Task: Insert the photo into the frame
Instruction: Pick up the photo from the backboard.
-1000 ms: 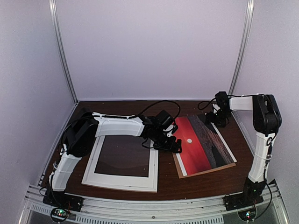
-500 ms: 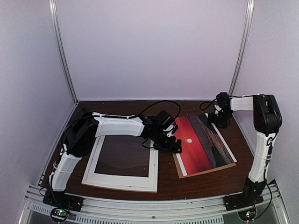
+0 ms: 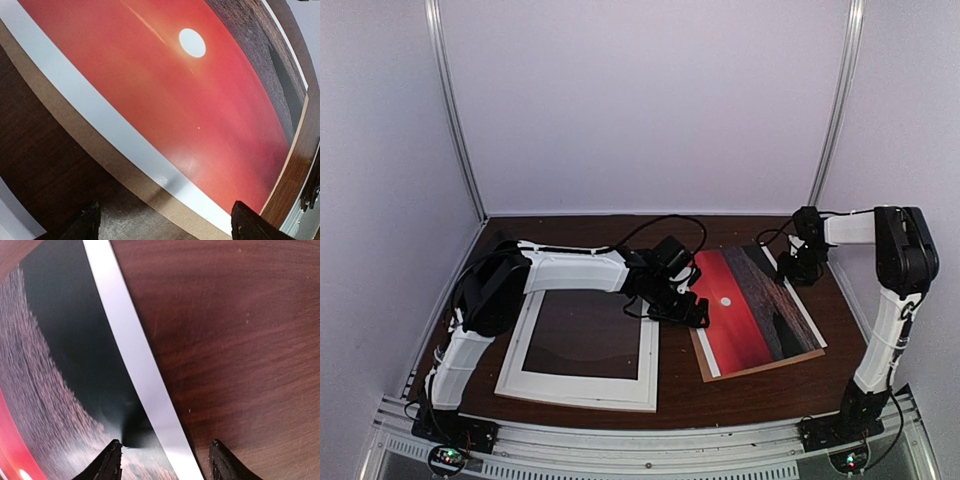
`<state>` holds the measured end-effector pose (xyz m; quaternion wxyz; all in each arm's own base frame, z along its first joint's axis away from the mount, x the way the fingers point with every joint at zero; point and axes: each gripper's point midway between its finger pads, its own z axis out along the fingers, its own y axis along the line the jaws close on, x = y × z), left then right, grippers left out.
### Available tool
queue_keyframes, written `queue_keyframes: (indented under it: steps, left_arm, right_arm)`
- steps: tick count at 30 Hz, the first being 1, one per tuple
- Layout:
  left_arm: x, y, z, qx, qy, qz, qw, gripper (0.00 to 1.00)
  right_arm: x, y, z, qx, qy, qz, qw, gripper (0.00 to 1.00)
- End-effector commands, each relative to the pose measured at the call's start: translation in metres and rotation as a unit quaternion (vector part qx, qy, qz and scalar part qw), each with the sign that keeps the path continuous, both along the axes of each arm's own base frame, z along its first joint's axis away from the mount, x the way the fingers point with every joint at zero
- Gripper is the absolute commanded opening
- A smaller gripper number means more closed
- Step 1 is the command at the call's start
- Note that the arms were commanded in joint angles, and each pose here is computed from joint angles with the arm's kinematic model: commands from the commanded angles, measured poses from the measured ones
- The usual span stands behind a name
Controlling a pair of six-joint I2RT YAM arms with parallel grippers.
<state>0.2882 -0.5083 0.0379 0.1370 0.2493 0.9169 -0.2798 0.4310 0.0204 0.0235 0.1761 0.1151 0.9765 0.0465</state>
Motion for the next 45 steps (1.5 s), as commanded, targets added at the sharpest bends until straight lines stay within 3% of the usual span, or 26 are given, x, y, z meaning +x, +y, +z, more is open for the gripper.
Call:
queue_keyframes:
  steps: [1,13,29,45]
  left_arm:
    - [-0.001,0.029,-0.034,0.060,0.026,0.012,0.998,0.91]
    - [-0.009,0.003,0.002,-0.010,0.011,-0.014,1.000,0.89]
    - [-0.022,-0.035,0.012,-0.087,0.032,-0.047,0.995,0.87]
    - [-0.021,-0.026,-0.022,-0.033,0.059,-0.020,0.998,0.86]
  right_arm:
    - [-0.038,0.001,-0.013,0.009,0.063,-0.002,0.998,0.56]
    - [-0.047,-0.003,-0.016,0.009,0.071,-0.008,0.997,0.59]
    - [-0.049,0.000,-0.017,0.020,0.076,-0.003,0.997,0.58]
    - [-0.057,0.006,-0.018,0.038,0.084,0.001,0.996,0.57]
